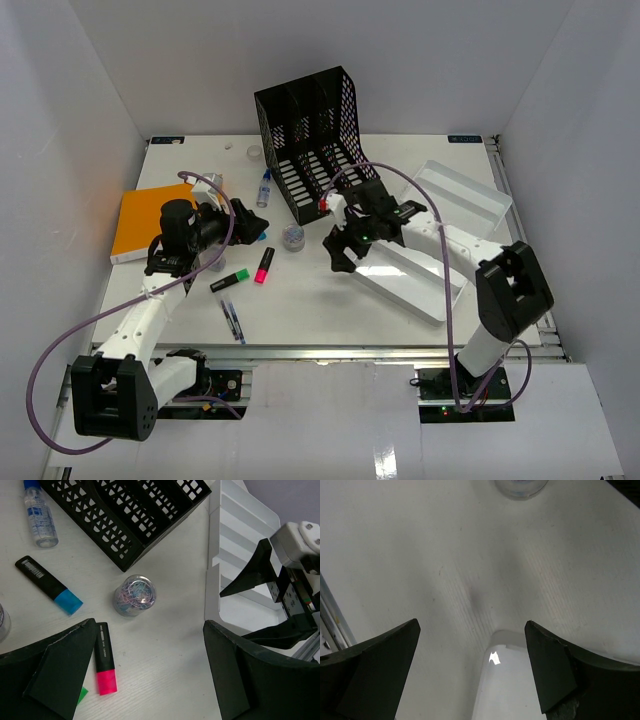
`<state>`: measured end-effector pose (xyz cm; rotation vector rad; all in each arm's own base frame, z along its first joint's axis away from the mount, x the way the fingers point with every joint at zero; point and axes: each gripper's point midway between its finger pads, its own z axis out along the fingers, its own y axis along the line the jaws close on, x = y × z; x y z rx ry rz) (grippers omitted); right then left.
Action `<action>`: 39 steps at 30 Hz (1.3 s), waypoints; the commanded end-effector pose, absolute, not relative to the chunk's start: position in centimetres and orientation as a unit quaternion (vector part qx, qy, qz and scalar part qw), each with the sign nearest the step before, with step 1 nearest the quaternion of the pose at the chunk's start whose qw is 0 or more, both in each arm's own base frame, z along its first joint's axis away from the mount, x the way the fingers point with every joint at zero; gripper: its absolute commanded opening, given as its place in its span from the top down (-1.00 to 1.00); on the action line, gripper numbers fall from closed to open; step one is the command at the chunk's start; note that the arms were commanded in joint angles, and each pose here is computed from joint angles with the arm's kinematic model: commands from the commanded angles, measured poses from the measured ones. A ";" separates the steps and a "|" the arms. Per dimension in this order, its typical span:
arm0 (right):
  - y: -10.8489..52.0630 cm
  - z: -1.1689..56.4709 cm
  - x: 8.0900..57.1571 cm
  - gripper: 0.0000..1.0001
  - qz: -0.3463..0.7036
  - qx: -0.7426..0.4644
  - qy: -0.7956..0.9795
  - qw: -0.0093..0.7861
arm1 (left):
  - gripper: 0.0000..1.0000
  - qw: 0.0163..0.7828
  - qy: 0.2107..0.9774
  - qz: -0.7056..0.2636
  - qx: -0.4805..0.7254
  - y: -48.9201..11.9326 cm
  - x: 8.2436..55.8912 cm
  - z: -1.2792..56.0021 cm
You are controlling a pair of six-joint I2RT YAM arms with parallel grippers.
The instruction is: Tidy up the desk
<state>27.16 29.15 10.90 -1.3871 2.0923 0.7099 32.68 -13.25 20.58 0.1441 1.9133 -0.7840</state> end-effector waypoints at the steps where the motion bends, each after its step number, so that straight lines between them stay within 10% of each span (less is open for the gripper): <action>1: 33.6 13.1 30.2 -0.83 0.244 -0.420 0.816 0.313 | -0.96 0.521 0.794 -0.305 0.061 -12.7 33.1 20.8; 26: 42.4 7.4 38.7 -0.91 0.170 -0.278 0.864 0.385 | -0.96 0.576 0.778 -0.248 0.042 -10.5 33.4 22.9; 39: 42.9 10.4 36.5 0.50 0.218 -0.353 0.819 0.397 | -0.96 0.574 0.780 -0.247 0.041 -10.5 33.4 22.7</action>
